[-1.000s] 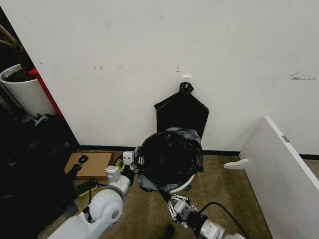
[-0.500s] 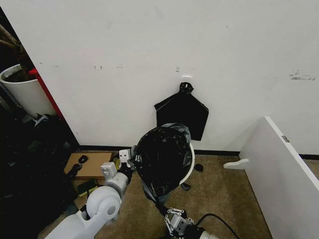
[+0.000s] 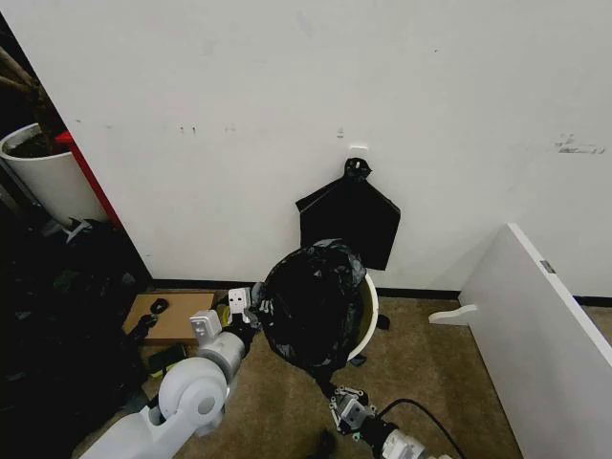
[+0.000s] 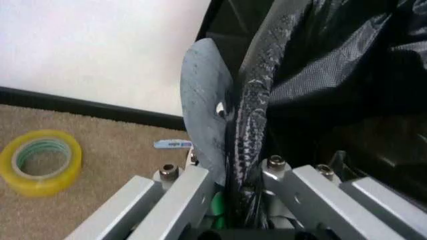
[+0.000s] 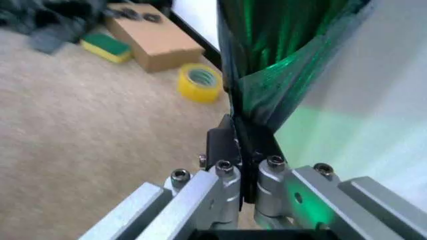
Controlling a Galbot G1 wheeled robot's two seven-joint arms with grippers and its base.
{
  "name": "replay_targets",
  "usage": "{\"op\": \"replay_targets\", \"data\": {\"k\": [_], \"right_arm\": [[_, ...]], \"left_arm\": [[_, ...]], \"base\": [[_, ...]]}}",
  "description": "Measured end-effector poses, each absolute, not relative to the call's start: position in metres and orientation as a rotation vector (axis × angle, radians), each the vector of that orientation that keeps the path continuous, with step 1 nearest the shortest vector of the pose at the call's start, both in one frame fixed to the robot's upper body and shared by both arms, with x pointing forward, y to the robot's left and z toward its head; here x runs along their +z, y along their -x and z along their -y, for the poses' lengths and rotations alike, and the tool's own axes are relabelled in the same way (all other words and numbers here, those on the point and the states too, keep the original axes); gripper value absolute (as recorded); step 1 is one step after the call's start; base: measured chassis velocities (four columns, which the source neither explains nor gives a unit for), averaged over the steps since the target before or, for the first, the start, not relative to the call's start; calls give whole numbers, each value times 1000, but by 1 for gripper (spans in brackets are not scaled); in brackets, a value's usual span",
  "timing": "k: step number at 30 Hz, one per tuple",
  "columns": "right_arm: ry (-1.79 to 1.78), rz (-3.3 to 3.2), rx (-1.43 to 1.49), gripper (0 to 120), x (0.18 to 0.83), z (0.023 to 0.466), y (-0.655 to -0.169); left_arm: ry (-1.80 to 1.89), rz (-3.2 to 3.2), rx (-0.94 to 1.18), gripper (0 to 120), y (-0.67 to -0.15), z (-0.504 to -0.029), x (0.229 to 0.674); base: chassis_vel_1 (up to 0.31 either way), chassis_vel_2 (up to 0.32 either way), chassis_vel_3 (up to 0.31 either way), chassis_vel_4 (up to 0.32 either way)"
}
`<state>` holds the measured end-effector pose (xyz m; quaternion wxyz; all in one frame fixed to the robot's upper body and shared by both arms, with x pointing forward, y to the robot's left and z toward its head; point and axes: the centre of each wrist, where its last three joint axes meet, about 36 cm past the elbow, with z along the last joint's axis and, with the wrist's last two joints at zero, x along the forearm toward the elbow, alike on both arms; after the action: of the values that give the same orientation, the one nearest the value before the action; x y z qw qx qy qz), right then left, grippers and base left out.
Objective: Place the garbage bag over the trash bin.
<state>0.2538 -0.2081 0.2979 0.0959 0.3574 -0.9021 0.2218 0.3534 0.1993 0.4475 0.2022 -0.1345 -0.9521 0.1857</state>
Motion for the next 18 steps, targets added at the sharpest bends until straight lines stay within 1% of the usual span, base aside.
{"op": "replay_targets", "data": {"k": [9,11,12,13,15,16,17,18], "right_arm": [[-977,2692,675,0,291,213,-262],[-980,2697,669,1,293,211,-260],[-988,2703,662,8,295,211,-257],[-992,2706,661,10,296,211,-257],[-998,2713,661,18,297,212,-255],[-1007,2727,656,25,298,213,-252],[-1008,2729,656,26,298,214,-252],[-1012,2737,655,31,297,217,-250]], "left_arm": [[379,2643,509,1,-353,-202,449],[366,2646,511,1,-355,-203,447],[350,2650,512,1,-358,-204,445],[344,2652,512,1,-359,-205,444],[326,2657,511,1,-363,-206,442],[303,2661,514,1,-367,-209,441],[297,2663,516,1,-368,-209,441],[279,2668,518,1,-371,-212,441]], "base": [[0,0,0,0],[0,0,0,0],[0,0,0,0],[0,0,0,0],[0,0,0,0],[0,0,0,0],[0,0,0,0],[0,0,0,0]]}}
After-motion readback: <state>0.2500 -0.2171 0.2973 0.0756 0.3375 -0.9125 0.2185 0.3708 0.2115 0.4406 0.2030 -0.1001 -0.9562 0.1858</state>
